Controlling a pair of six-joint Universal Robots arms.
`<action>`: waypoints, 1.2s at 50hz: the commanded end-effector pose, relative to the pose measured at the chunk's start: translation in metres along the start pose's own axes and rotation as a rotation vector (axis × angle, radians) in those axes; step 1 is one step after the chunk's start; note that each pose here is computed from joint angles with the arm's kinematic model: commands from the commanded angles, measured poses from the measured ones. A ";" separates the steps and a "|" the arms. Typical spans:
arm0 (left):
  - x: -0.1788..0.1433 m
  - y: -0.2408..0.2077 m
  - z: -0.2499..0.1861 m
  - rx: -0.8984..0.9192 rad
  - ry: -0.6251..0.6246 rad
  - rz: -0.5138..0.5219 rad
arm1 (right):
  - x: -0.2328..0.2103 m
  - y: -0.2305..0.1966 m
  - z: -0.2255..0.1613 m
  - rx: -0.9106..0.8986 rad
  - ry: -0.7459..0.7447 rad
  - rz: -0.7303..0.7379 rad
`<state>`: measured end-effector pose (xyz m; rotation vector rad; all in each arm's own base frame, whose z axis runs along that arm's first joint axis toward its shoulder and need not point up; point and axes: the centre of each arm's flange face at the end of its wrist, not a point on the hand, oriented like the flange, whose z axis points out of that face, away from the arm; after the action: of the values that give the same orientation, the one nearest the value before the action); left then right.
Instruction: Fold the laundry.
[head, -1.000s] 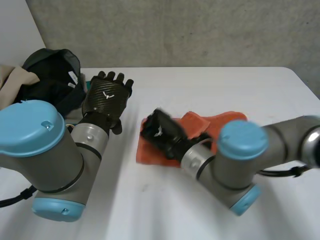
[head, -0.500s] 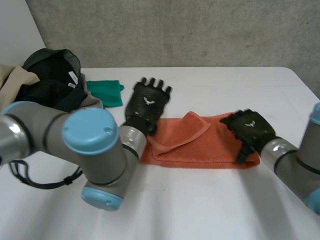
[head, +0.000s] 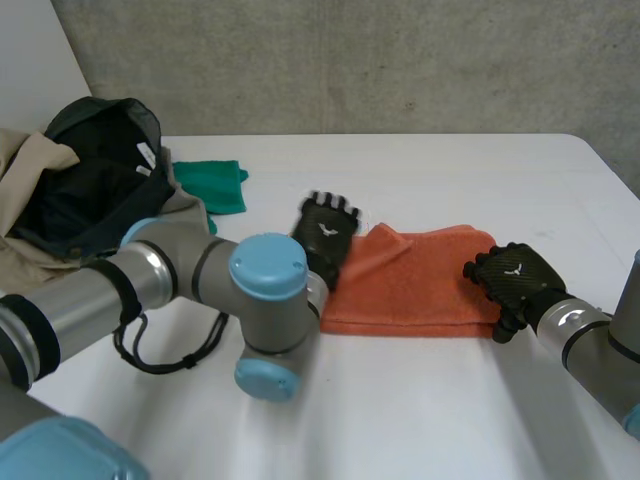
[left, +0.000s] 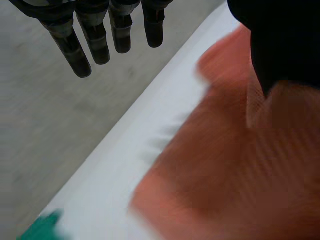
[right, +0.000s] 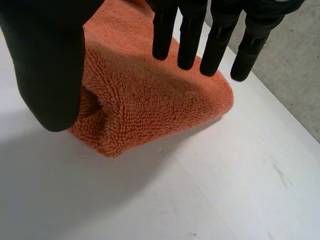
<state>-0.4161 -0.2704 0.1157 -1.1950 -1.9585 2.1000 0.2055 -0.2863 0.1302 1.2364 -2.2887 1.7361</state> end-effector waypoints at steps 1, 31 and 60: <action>-0.046 0.017 0.005 -0.134 -0.221 0.036 | -0.004 0.001 0.001 0.004 -0.004 -0.005; -0.088 -0.047 -0.101 -0.082 -0.183 -0.084 | -0.103 -0.116 -0.001 0.480 -0.019 -0.617; -0.053 -0.083 -0.050 0.156 0.066 -0.325 | -0.015 -0.106 0.000 0.215 -0.178 0.498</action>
<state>-0.3591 -0.2404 0.2359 -0.7919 -1.8396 2.0810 0.3063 -0.2555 0.2279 1.0638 -2.4797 2.4157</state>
